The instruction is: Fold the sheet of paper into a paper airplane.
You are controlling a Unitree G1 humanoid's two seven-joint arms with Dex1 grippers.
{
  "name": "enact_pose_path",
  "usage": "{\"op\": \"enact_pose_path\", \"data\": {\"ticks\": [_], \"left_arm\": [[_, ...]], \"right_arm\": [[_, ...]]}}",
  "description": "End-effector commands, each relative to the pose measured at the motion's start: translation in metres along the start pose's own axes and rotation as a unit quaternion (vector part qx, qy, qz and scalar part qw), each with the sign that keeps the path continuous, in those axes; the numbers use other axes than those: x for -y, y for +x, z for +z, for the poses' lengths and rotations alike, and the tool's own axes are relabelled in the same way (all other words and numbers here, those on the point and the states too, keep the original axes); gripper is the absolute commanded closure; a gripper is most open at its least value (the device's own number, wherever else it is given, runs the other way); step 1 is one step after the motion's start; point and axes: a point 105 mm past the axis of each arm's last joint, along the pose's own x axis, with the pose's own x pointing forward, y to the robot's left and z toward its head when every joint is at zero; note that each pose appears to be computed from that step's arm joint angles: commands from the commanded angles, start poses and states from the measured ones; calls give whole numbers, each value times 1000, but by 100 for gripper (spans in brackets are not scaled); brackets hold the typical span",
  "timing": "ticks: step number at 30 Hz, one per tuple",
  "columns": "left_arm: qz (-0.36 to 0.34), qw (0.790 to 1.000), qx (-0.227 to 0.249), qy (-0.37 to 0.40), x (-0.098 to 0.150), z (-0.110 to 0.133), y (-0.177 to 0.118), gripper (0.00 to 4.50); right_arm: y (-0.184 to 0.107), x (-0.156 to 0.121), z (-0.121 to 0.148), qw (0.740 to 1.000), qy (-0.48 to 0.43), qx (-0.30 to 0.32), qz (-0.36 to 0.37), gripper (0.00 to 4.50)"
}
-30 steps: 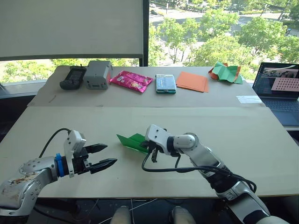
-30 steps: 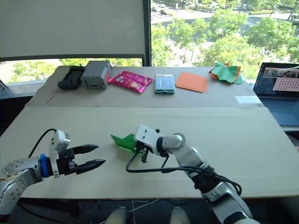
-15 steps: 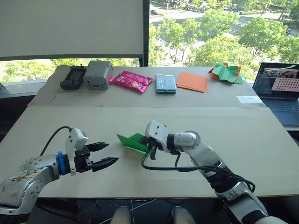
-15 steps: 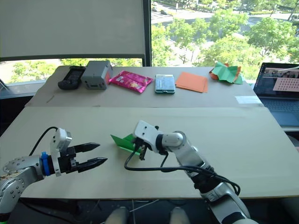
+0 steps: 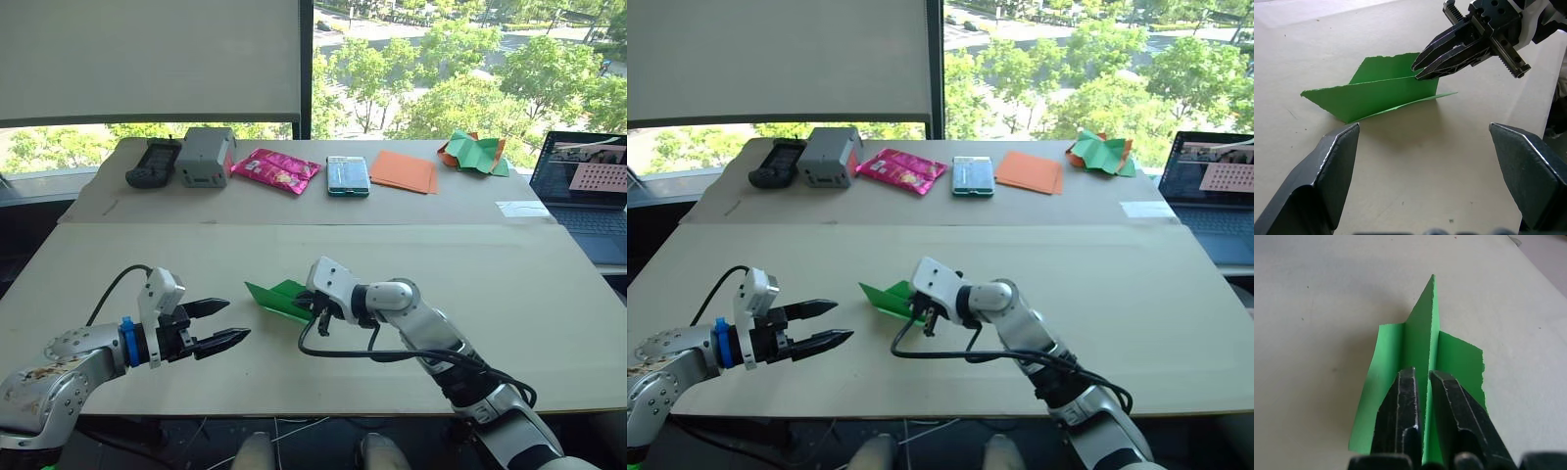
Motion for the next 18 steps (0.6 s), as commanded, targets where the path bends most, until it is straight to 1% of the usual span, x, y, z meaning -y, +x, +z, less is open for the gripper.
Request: {"op": "enact_pose_path", "data": {"ticks": [1, 5, 18], "left_arm": [[-7, 1000, 9, 17, 5, 9, 1, 0], [-7, 1000, 9, 16, 5, 9, 1, 0], [-6, 1000, 7, 14, 6, 8, 1, 0]], "right_arm": [[-2, 2, 7, 1000, -7, 7, -6, 244], [-1, 2, 1, 1000, -2, -1, -6, 112], [4, 1, -13, 999, 25, -19, -5, 112]]}}
